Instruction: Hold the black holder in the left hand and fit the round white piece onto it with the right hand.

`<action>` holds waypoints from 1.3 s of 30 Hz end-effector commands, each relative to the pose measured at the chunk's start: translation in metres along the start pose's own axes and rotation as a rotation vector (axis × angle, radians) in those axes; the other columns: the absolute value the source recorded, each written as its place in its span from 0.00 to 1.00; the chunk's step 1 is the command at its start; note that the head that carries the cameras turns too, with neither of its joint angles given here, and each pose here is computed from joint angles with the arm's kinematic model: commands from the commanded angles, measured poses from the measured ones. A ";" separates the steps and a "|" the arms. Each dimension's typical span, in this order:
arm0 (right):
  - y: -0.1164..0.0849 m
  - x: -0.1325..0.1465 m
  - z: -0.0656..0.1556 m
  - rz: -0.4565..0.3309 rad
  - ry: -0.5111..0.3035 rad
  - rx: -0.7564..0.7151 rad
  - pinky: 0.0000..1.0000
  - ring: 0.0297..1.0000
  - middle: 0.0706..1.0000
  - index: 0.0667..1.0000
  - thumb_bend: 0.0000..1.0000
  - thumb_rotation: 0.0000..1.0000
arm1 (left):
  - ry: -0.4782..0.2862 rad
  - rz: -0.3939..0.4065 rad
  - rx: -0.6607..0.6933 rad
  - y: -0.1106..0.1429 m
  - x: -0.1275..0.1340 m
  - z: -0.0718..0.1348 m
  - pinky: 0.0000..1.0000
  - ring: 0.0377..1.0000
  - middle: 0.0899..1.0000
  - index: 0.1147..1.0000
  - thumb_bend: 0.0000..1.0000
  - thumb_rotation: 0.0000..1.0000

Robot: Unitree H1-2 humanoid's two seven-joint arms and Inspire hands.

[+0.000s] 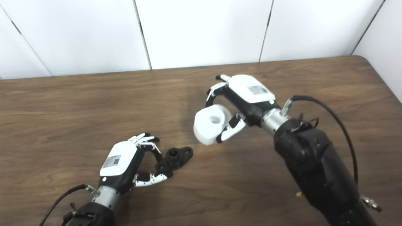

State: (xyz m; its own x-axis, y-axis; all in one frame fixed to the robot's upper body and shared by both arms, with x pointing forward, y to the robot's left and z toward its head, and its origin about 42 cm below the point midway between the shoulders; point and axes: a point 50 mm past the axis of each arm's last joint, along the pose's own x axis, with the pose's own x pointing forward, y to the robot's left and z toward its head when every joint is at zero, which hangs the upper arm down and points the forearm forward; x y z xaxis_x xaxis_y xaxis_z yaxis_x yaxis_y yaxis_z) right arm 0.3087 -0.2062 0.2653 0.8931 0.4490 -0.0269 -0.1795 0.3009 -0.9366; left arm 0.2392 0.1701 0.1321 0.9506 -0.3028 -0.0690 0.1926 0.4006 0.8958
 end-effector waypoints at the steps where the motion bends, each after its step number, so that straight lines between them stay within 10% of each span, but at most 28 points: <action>1: -0.016 0.000 0.013 -0.070 -0.051 -0.038 0.87 0.95 0.78 0.45 0.52 0.13 | 0.055 -0.146 0.036 -0.022 -0.005 -0.007 0.91 0.91 0.81 0.43 0.51 0.05; 39: -0.005 0.014 0.052 -0.041 -0.163 0.043 0.86 0.96 0.79 0.45 0.52 0.13 | 0.067 -0.160 0.027 -0.027 0.001 0.006 0.93 0.92 0.82 0.43 0.51 0.05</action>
State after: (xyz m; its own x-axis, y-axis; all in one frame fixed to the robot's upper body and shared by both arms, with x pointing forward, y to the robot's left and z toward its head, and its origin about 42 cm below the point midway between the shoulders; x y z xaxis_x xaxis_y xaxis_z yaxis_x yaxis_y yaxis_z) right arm 0.2987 -0.1637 0.2682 0.8424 0.5386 -0.0146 -0.2384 0.3484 -0.9065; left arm 0.2434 0.1580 0.1350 0.9556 -0.2819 -0.0859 0.1968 0.3935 0.8980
